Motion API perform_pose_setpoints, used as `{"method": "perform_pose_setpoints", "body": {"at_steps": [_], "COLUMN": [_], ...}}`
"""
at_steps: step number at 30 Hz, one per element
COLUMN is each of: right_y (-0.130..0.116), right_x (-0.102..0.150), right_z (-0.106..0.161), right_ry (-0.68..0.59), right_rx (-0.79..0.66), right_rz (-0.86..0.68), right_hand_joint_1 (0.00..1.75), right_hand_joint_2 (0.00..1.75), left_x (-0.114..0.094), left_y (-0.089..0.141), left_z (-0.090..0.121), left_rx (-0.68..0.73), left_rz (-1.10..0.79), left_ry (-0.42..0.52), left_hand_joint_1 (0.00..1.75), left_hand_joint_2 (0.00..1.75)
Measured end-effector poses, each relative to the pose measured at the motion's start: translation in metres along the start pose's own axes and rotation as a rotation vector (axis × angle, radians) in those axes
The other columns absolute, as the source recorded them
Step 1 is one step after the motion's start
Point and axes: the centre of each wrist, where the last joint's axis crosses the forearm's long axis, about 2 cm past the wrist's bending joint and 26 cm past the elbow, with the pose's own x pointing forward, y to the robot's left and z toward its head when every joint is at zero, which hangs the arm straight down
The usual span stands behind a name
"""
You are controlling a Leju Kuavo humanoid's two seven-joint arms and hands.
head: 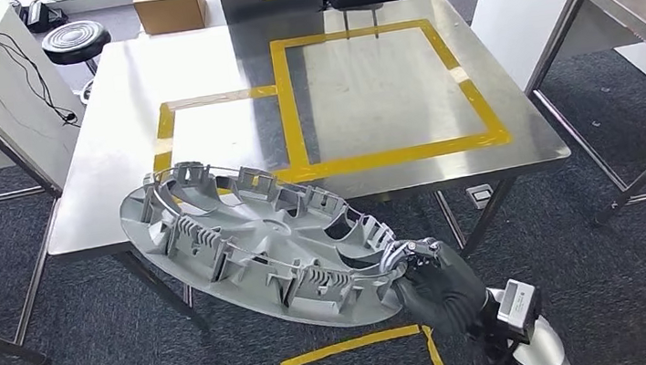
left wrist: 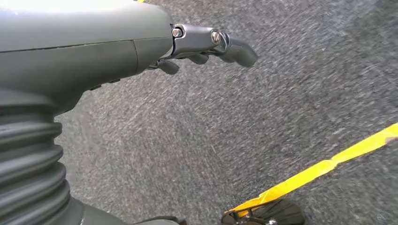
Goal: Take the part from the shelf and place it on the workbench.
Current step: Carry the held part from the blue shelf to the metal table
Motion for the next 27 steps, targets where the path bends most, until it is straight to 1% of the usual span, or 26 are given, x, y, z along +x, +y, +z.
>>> {"method": "perform_pose_setpoints", "body": {"at_steps": [27], "right_y": [-0.0019], "right_x": [-0.0041], "right_z": [0.0007], "right_ry": [-0.002], "right_rx": [-0.002], "right_rz": [-0.001], "right_hand_joint_1": [1.75], "right_hand_joint_2": [1.75], "left_x": [0.0024], "left_y": [0.0033], "left_z": [-0.0019], "left_rx": [0.013], "left_rz": [0.026], "left_ry": [0.003], "left_hand_joint_1": [0.00], "left_hand_joint_2": [1.75]}}
